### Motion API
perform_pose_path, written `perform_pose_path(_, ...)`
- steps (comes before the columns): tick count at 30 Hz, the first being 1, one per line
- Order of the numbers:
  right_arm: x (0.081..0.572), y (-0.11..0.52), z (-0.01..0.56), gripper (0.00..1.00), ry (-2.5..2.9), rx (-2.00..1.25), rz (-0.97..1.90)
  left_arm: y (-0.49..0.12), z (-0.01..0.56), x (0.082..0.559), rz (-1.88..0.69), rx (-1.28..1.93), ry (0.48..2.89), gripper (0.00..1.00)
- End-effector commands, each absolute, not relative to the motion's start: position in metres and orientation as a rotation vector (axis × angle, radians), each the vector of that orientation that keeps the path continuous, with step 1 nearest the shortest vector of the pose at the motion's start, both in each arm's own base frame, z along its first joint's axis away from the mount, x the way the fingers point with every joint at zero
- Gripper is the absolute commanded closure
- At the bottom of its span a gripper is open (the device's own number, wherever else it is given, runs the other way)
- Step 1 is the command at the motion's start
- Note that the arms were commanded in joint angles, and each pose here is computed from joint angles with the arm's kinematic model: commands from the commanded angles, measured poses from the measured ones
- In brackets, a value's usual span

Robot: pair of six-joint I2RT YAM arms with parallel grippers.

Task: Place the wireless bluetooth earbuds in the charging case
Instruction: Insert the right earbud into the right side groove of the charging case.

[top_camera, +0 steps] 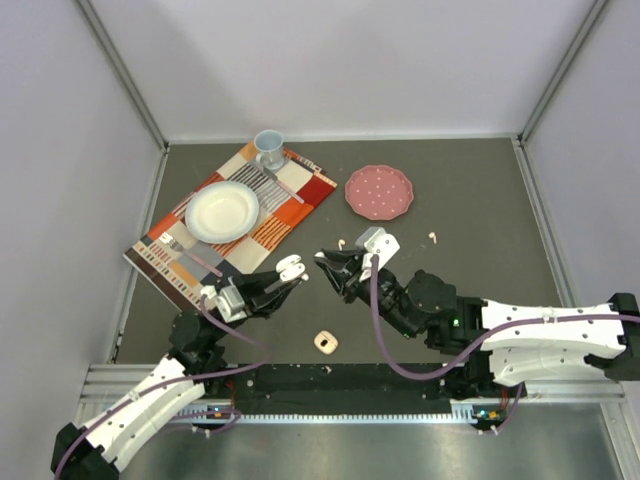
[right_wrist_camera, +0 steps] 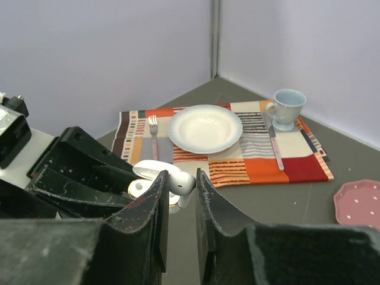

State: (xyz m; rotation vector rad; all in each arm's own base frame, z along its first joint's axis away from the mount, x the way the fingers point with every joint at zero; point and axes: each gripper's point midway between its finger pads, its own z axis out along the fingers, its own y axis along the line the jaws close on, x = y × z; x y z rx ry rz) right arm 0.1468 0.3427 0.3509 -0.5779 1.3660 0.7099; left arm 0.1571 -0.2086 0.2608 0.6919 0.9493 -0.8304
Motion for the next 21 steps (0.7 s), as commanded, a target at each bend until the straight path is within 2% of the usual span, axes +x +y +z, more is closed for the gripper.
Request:
perform_pose_path(1, 0.135, 0.351, 0.387, 1.00, 1.290, -0.565, 0.768, -0.195, 0.287, 0.153, -0.727, 0.660, 0.789, 1.00)
perform_pose_path(21, 0.130, 0.393, 0.367, 1.00, 1.290, -0.712, 0.714, -0.201, 0.285, 0.153, -0.751, 0.695, 0.816, 1.00)
